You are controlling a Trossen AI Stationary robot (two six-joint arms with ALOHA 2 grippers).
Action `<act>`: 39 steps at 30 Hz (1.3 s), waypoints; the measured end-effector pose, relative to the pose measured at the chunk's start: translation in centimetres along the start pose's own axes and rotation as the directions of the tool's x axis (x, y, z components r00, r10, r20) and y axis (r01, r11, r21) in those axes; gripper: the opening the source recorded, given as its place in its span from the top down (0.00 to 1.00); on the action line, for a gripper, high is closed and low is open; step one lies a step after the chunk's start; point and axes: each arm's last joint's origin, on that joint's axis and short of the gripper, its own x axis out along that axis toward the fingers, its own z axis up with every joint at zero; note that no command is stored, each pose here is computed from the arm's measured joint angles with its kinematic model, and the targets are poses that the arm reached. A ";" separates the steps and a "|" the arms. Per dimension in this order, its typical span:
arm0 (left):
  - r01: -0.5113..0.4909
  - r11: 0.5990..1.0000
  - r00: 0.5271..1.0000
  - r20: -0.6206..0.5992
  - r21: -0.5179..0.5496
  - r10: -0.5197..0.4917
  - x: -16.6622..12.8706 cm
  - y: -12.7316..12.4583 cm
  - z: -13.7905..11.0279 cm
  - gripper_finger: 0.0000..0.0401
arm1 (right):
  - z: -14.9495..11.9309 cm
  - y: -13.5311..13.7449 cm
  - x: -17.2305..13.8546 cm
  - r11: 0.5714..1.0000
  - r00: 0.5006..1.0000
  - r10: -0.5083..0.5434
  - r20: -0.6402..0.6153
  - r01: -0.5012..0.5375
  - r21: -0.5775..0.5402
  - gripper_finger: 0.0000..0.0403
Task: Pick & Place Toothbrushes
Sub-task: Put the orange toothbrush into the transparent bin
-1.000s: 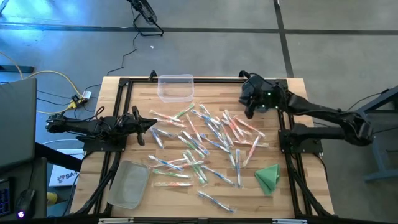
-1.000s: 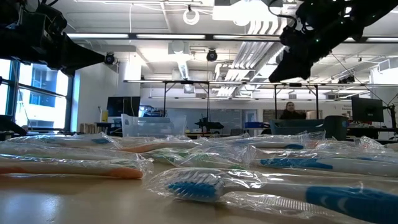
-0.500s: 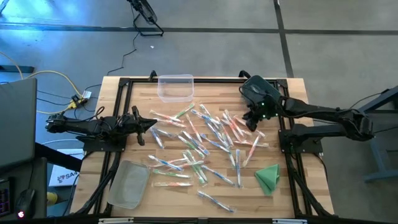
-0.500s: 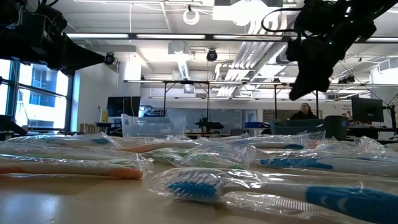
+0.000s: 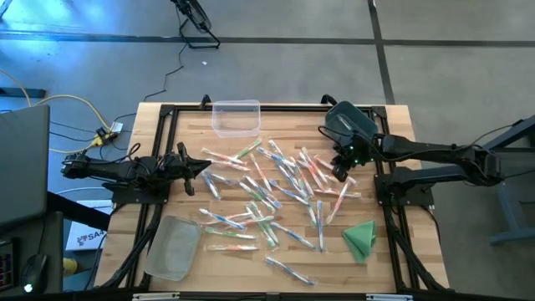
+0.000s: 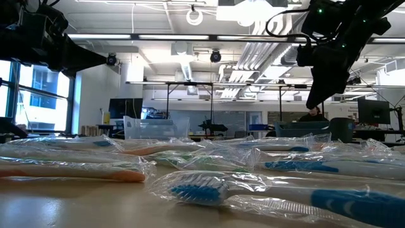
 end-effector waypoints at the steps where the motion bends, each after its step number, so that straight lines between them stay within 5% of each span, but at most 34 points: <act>1: 0.000 1.000 1.000 0.000 0.000 0.000 0.0 0.0 0.0 1.00 | 0.0 0.0 0.0 1.000 1.000 -0.001 0.000 0.001 0.000 0.83; 17: 0.000 1.000 1.000 -0.001 0.001 0.000 0.0 0.0 0.0 1.00 | 0.0 -0.1 0.1 0.999 1.000 -0.028 0.001 0.028 0.039 0.83; 39: 0.001 1.000 1.000 -0.003 0.001 -0.001 0.0 0.0 0.0 1.00 | -0.6 -0.3 5.2 0.991 0.963 -0.122 -0.241 0.133 0.031 0.83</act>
